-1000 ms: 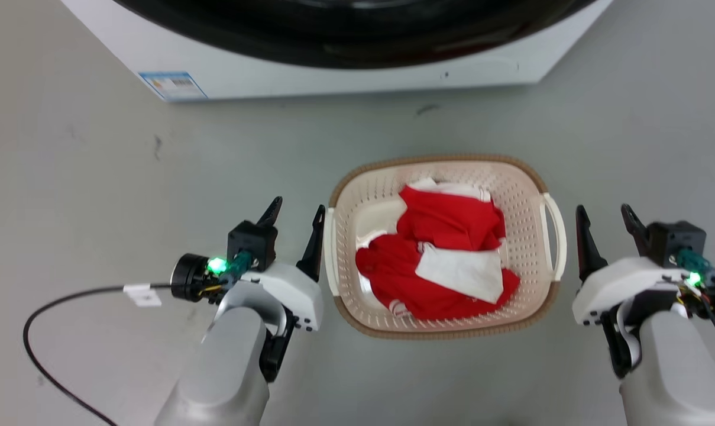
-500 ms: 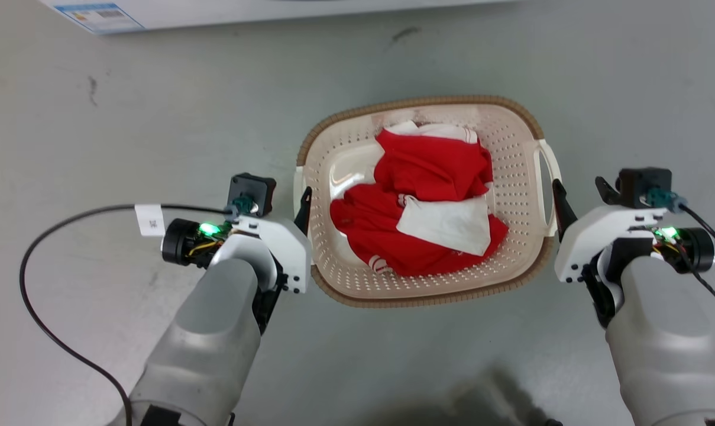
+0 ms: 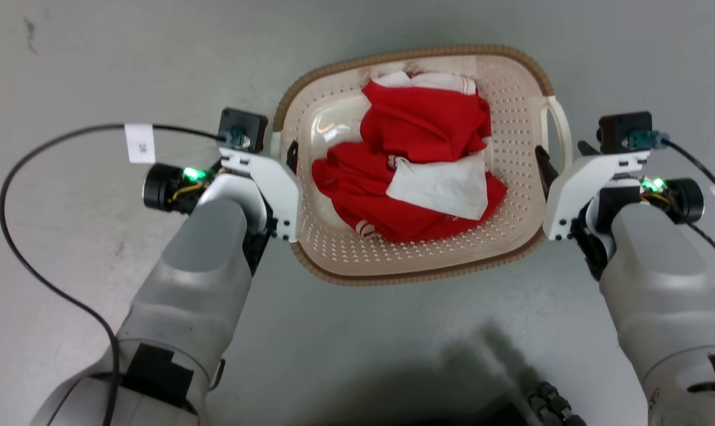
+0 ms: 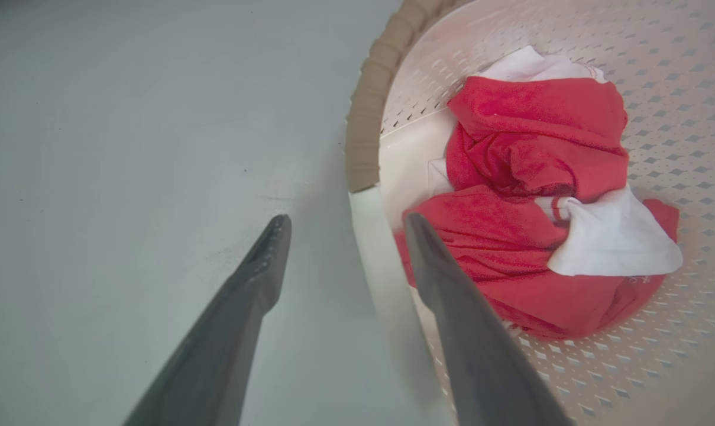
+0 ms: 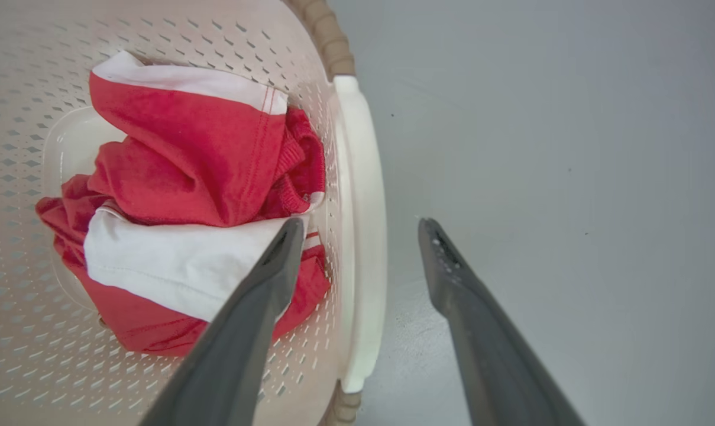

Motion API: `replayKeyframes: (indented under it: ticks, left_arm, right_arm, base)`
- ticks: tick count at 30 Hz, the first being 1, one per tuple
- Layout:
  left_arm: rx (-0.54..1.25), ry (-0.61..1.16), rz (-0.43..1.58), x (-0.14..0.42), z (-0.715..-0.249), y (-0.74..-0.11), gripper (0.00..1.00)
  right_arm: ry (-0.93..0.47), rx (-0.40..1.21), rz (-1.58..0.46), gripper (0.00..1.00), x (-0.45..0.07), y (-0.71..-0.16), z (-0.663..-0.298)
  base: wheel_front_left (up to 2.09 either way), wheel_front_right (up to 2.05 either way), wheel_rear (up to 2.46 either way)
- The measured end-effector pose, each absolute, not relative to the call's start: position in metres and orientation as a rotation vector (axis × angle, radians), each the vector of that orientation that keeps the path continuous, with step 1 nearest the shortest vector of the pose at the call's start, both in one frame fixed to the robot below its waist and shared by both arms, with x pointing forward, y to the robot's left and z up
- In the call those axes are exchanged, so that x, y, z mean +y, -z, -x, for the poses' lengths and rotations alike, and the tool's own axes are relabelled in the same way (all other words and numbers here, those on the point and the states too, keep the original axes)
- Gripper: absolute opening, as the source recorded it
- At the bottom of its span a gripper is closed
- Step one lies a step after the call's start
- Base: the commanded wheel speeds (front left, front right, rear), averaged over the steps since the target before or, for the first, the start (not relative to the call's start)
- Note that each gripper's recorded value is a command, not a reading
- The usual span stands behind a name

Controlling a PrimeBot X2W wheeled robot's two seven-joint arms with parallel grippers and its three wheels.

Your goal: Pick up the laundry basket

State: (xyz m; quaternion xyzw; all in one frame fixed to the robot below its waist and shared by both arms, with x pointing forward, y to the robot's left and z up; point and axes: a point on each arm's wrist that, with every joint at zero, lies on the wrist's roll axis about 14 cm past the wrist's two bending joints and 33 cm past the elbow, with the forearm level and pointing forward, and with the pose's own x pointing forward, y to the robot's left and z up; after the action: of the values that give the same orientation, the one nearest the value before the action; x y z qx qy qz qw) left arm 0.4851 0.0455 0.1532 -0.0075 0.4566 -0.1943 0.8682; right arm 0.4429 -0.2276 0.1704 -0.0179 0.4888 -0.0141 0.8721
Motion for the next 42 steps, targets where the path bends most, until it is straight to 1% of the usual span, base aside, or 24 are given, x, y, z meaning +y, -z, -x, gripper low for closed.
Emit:
replayKeyframes:
  ticks: [13,14,15,16,30,34,42]
  left_arm:
    - [1.019,0.441,0.022,0.036,-0.490,-0.121,1.00]
    - [1.020,0.445,0.023,0.035,-0.491,-0.120,1.00]
    - [1.020,0.450,0.024,0.034,-0.491,-0.119,0.62]
    - [1.021,0.455,0.029,0.033,-0.492,-0.118,0.00]
    - [1.011,0.455,0.039,0.034,-0.493,-0.128,0.00]
    - [1.004,0.458,0.036,0.034,-0.495,-0.140,0.00]
    - [1.056,0.416,0.065,0.047,-0.481,-0.176,0.00]
  right_arm:
    - [0.021,1.132,0.031,1.00,-0.225,-0.138,-0.446]
    - [0.021,1.139,0.028,0.84,-0.224,-0.136,-0.446]
    - [0.025,1.150,0.021,0.10,-0.224,-0.134,-0.444]
    - [0.028,1.162,0.014,0.00,-0.223,-0.132,-0.442]
    - [0.021,1.220,-0.045,0.00,-0.210,-0.134,-0.428]
    - [0.024,1.230,-0.069,0.00,-0.208,-0.144,-0.427]
    - [-0.006,1.295,-0.111,0.00,-0.193,-0.175,-0.409]
  base:
    - [0.00,0.00,0.00]
    - [0.00,0.00,0.00]
    - [0.00,0.00,0.00]
    - [0.00,0.00,0.00]
    - [0.00,0.00,0.00]
    - [0.00,0.00,0.00]
    - [0.00,0.00,0.00]
